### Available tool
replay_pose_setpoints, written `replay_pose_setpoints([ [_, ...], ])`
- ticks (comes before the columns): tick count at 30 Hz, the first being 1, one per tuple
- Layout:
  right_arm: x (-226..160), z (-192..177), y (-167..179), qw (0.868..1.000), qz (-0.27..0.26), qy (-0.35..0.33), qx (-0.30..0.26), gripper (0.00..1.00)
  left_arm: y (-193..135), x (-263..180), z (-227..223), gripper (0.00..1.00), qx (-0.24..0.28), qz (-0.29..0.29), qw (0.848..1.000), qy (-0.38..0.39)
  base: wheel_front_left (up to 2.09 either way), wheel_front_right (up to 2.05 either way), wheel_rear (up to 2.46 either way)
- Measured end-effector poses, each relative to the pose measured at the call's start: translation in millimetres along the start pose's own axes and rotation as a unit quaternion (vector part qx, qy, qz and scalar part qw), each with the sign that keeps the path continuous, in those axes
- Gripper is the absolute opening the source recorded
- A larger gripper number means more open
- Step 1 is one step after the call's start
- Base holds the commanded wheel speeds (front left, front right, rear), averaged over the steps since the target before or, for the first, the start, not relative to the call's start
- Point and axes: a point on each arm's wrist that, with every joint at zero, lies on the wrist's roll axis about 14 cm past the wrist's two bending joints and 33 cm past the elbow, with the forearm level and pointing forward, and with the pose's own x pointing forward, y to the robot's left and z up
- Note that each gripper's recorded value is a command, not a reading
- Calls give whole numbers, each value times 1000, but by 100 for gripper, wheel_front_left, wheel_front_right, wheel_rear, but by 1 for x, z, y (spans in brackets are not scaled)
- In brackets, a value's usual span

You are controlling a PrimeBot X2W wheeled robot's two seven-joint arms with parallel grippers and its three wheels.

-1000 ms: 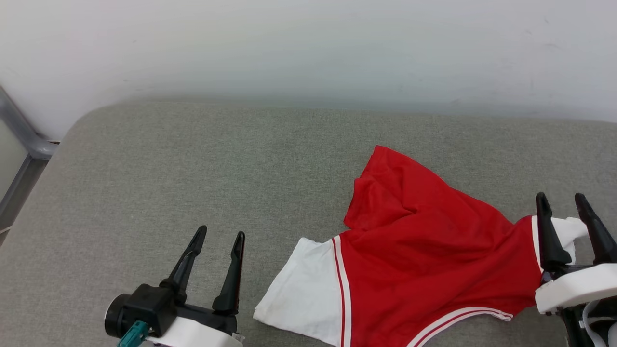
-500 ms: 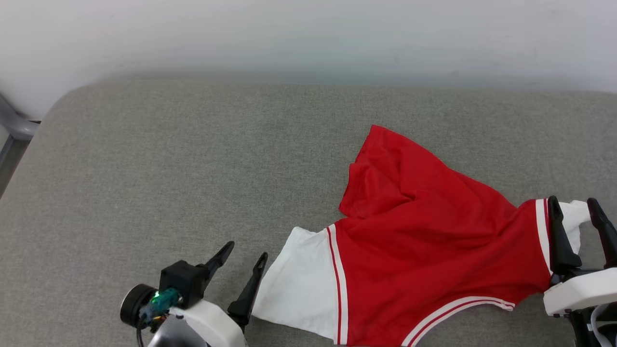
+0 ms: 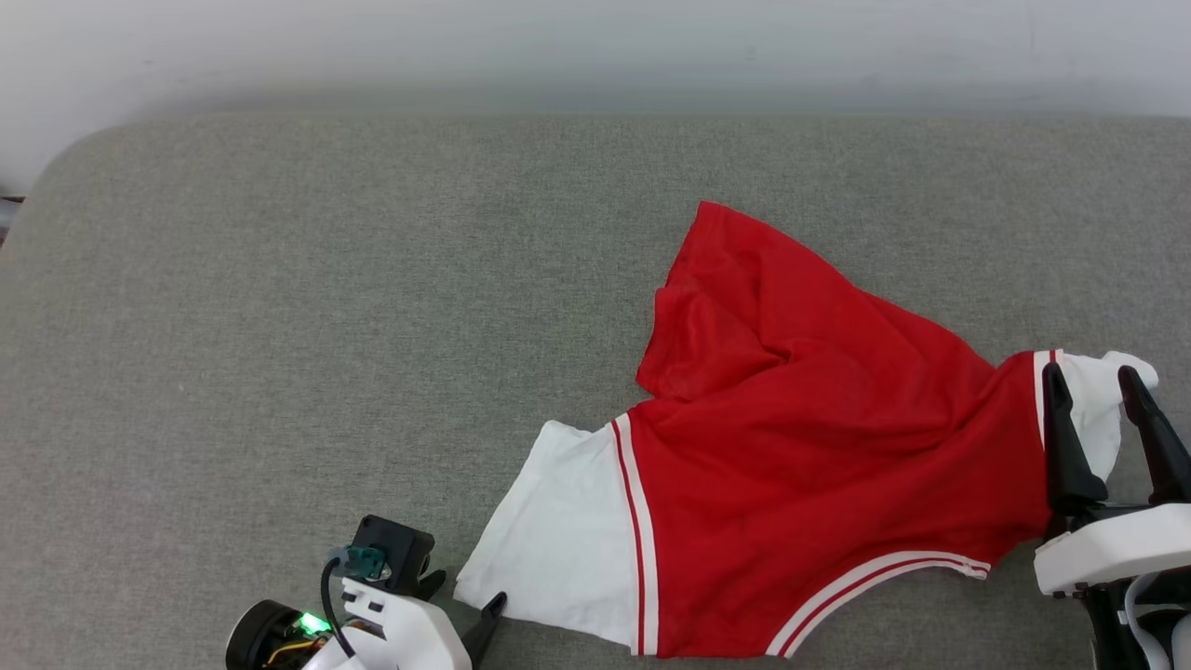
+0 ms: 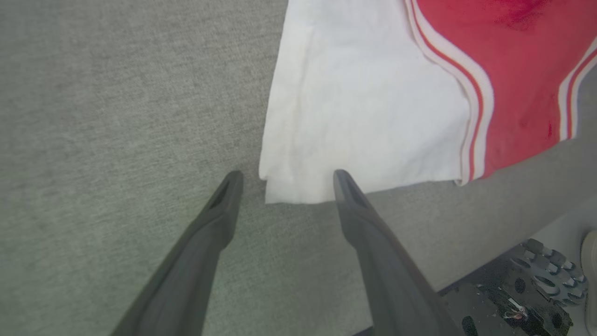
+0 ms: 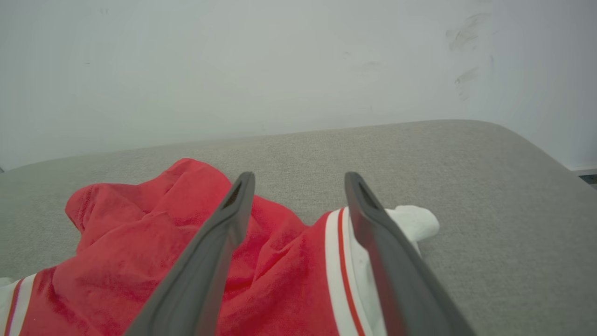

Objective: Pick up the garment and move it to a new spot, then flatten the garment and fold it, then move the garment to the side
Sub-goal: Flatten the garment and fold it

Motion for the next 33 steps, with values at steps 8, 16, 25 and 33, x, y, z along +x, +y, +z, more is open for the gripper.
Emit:
replay_pose_setpoints([
  [8, 4, -7, -5, 1000, -6, 7, -2, 100, 12, 20, -19, 100, 10, 14, 999, 41, 0, 0, 0],
  [16, 3, -9, -10, 1000, -10, 12, -11, 100, 21, 31, -19, 0, -10, 26, 999, 30, 0, 0, 0],
  [25, -1, 1, 1, 1000, 5, 9, -12, 100, 54, 6, 52, 0, -36, 93, 984, -146, 0, 0, 0],
  [33, -12, -9, 11, 999, 20, 46, -13, 100, 89, -39, 76, 0, -26, 159, 963, -219, 0, 0, 0],
])
